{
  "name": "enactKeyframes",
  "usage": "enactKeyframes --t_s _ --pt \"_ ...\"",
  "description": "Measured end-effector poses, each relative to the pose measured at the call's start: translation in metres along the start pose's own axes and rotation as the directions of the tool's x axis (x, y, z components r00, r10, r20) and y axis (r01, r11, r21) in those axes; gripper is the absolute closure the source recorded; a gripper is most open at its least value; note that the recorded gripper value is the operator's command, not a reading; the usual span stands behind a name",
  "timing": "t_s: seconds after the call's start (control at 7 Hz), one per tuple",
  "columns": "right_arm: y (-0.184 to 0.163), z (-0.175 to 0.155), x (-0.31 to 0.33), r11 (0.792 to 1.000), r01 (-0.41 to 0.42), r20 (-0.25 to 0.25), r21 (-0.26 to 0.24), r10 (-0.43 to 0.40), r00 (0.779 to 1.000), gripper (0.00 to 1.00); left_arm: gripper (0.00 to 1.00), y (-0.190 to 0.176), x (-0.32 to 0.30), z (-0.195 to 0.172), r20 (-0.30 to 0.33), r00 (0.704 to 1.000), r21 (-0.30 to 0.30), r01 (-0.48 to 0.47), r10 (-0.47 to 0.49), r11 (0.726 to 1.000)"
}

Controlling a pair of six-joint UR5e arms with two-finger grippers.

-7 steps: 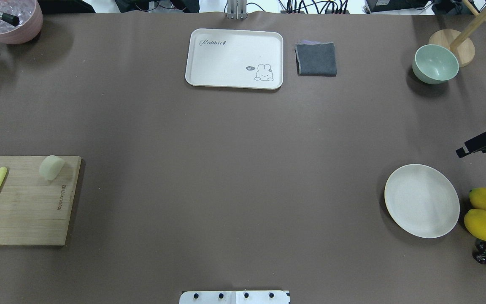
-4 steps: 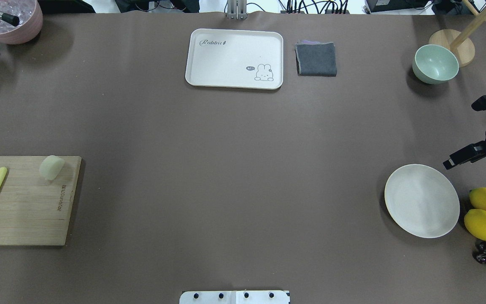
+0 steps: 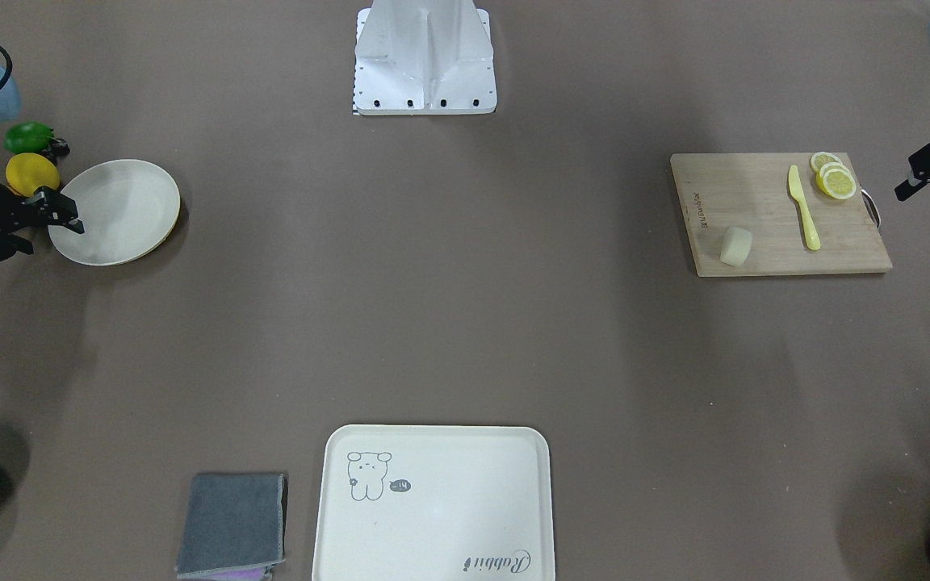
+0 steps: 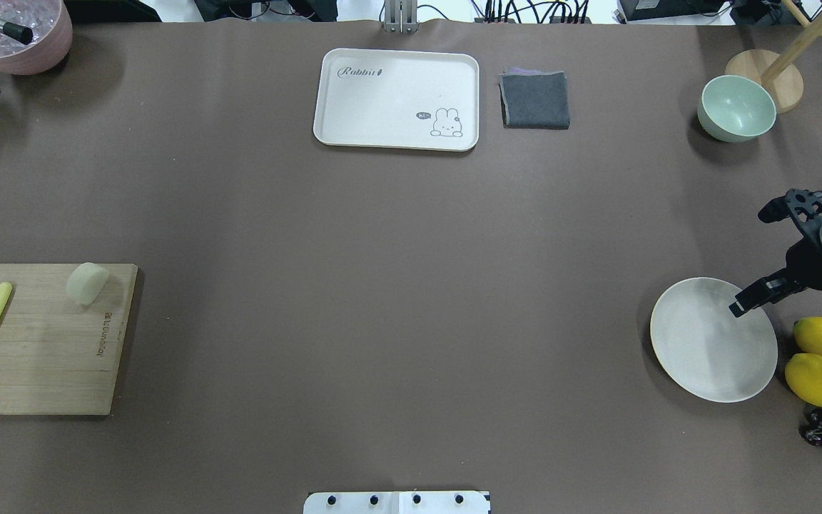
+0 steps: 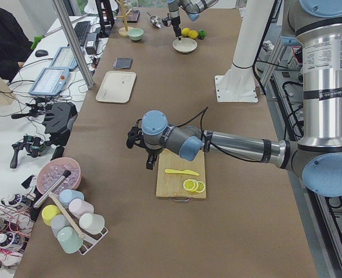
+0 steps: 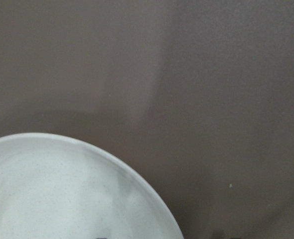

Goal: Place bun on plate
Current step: 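Lower the right gripper to the rim of the white plate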

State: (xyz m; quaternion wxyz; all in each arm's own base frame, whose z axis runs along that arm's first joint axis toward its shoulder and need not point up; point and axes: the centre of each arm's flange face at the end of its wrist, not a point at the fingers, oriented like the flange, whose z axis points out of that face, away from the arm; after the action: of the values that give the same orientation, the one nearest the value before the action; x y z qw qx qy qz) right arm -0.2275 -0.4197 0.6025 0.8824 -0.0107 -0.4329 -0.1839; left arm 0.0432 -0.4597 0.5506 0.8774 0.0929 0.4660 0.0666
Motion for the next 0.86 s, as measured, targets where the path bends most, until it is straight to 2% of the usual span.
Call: enactKeyframes --t_s 0.14,0.29,0.86 --pt "0.002 0.010 -0.002 1.000 0.007 -0.004 -0.018 -0.007 1.000 0.95 0.02 0.000 0.001 0.002 -0.001 1.000 -0.001 0.003 -0.003 1.000" --pt "0.003 0.014 -0.003 1.000 0.013 -0.005 -0.026 -0.013 1.000 1.00 0.02 0.000 0.001 0.002 -0.001 1.000 -0.002 0.005 -0.005 1.000" --pt "-0.003 0.007 -0.014 0.999 0.028 0.016 -0.016 -0.027 0.999 1.00 0.03 0.001 0.002 0.002 -0.002 1.000 -0.002 0.011 -0.011 1.000"
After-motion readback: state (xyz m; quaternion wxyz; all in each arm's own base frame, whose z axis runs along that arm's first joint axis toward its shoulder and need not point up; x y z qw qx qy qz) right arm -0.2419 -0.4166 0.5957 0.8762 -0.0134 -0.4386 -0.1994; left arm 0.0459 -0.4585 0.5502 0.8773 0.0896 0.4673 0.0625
